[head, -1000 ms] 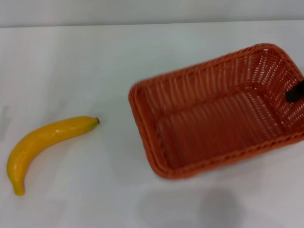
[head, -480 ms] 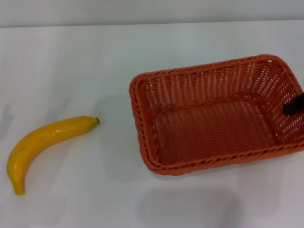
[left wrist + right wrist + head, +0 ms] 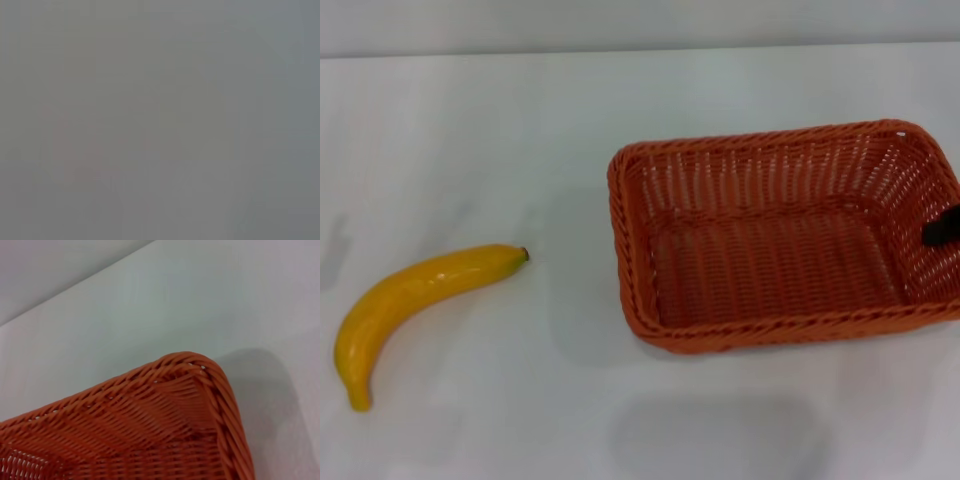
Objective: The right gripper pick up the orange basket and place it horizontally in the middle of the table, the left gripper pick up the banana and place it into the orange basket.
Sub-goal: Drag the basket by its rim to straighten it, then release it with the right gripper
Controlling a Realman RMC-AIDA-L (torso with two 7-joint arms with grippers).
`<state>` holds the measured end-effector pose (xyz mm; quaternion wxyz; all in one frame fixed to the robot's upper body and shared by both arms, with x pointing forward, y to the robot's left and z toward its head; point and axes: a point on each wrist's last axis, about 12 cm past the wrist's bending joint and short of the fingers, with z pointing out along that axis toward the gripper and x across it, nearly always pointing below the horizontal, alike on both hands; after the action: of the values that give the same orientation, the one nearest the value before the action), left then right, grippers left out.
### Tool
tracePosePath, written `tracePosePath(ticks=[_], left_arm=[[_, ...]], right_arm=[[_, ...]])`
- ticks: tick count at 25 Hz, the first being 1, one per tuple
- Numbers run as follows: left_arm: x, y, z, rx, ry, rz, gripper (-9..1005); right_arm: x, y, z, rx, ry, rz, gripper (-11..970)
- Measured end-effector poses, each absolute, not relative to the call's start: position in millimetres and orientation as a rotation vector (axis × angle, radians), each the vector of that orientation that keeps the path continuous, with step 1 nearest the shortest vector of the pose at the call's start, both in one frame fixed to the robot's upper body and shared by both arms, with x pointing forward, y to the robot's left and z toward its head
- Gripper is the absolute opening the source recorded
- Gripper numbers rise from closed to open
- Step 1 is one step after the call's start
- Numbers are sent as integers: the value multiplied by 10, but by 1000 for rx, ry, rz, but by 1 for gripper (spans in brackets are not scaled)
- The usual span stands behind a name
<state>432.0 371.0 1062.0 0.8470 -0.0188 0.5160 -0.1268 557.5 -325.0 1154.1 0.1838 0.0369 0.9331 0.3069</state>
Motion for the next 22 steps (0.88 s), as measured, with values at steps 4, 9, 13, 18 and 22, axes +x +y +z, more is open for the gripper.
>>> tracePosePath(ticks=[4, 9, 13, 18, 22], left_arm=[[4329, 3707, 10622, -39, 1088, -268, 741], [4347, 3700, 10629, -36, 1085, -270, 740], [4345, 3701, 10628, -37, 1085, -270, 740], [4342, 3702, 10626, -38, 1086, -271, 740], [4343, 3702, 10627, -38, 1086, -271, 740]], right_arm=[[5600, -3174, 11567, 30, 2654, 859, 198], [5644, -3083, 11560, -22, 2690, 872, 209], [5651, -3086, 11557, -35, 2694, 877, 217], [5649, -3109, 11569, -40, 2698, 882, 272], [5626, -3136, 11612, -65, 2706, 905, 456]])
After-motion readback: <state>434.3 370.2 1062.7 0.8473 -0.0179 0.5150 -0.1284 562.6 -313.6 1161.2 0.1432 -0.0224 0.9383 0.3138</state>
